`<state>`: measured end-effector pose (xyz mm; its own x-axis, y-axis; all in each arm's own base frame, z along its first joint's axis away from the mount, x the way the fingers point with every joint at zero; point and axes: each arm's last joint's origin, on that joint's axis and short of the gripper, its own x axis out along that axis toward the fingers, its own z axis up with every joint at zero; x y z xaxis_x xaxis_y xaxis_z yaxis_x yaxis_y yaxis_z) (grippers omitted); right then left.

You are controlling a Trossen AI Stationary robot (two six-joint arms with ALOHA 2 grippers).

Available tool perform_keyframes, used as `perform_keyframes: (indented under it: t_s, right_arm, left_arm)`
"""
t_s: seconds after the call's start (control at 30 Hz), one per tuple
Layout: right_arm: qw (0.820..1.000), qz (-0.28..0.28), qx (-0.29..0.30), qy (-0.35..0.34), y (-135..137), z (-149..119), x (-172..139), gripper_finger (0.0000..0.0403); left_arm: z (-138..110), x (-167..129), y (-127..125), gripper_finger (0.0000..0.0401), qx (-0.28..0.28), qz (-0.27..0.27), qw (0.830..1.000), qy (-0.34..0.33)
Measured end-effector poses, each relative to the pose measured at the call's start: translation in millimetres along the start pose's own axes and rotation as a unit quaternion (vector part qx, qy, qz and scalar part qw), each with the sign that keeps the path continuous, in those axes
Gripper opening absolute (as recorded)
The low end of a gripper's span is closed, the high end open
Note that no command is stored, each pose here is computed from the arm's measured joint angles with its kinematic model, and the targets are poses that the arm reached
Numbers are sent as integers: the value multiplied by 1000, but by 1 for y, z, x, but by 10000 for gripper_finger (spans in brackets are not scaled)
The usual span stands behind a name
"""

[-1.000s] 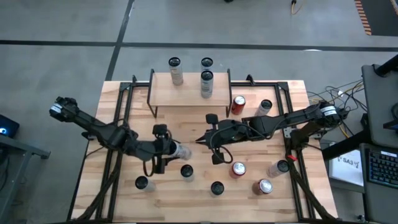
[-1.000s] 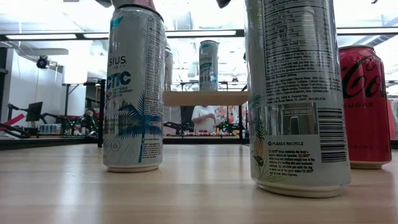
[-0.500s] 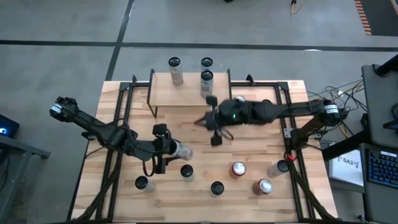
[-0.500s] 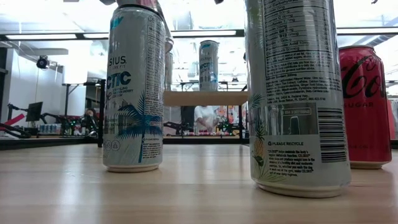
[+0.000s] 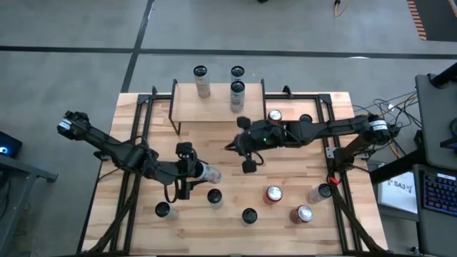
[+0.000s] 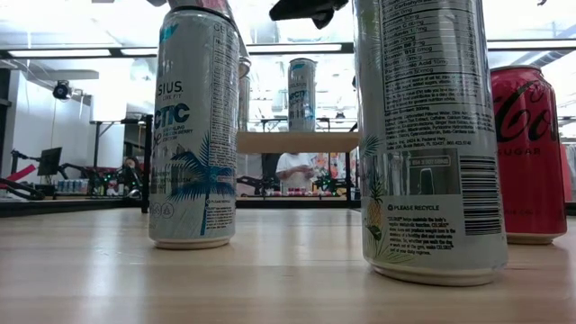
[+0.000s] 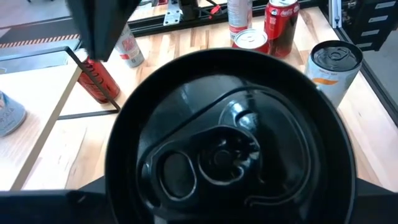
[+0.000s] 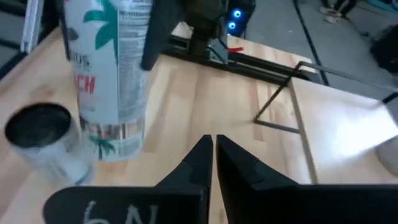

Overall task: Place canned beverage on shelf
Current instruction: Put the white soda can on the shelf

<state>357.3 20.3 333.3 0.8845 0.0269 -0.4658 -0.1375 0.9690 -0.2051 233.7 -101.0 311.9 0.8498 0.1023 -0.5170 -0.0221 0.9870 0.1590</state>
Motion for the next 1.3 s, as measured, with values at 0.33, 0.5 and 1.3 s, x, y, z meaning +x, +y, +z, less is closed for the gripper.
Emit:
perform_keyframes:
  t_s: [0.33, 0.5, 1.3]
  right_arm:
    - [999, 30, 10, 12, 20, 1, -1, 20]
    - [999, 31, 29, -4, 25, 6, -2, 83]
    - [998, 35, 49, -9, 31, -2, 38, 364]
  left_arm:
    - [0, 1, 1, 242, 3, 2, 1000, 0]
    - [1, 1, 3, 242, 8, 21, 1000, -4]
    - [40, -17, 12, 242, 63, 48, 995, -60]
